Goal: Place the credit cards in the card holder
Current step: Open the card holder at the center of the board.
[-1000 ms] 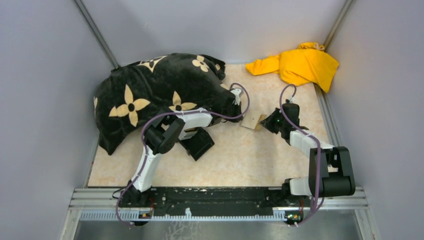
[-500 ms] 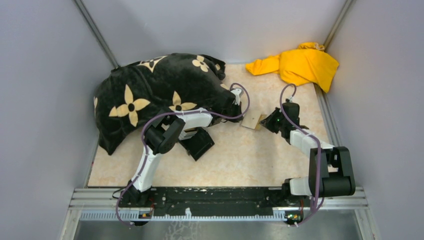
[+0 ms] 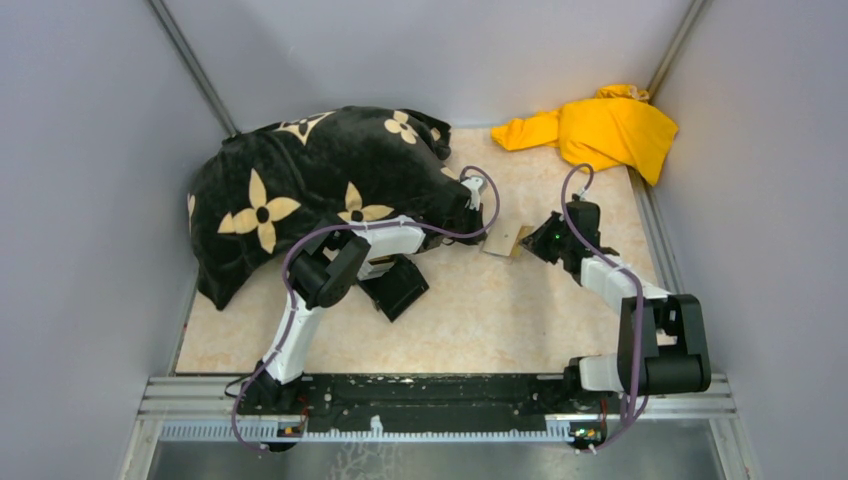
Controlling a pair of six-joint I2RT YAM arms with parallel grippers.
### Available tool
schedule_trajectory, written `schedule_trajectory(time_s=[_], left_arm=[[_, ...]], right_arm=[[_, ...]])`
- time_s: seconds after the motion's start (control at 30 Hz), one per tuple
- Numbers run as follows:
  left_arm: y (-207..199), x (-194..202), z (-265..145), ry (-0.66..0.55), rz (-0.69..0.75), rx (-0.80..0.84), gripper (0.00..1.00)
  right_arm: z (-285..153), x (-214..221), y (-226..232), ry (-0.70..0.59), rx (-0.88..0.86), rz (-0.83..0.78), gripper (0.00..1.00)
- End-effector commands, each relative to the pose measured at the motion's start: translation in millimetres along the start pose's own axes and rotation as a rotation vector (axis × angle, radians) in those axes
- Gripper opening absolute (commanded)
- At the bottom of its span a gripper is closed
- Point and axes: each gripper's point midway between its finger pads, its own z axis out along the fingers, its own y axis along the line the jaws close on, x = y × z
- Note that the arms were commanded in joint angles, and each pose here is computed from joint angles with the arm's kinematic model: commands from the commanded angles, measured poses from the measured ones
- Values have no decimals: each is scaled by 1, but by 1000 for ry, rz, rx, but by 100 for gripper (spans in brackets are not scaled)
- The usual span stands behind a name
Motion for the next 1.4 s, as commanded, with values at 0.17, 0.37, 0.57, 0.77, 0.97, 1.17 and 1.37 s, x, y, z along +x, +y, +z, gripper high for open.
schedule_trajectory(time_s=[0.17,0.37,0.57,0.77,0.97,1.17,1.37], left_arm=[[29,94,5,260,-12,-91,9],[29,97,6,267,-12,-91,9],[28,97,7,268,-17,-88,9],[31,99,6,272,-10,-95,9],[30,99,7,272,-15,-91,9],[31,101,6,278,-13,-92,8],[31,105,5,285,-16,-93,8]], right_arm=[[0,-16,13,-53,-60,-18,0],[2,-13,7,-42,-40,-9,0],[9,-3,-6,-7,-5,11,0],[12,1,-13,13,25,28,0],[11,0,-17,6,41,36,0],[8,-5,-6,-5,-12,55,0],[4,-12,8,-5,-58,73,0]])
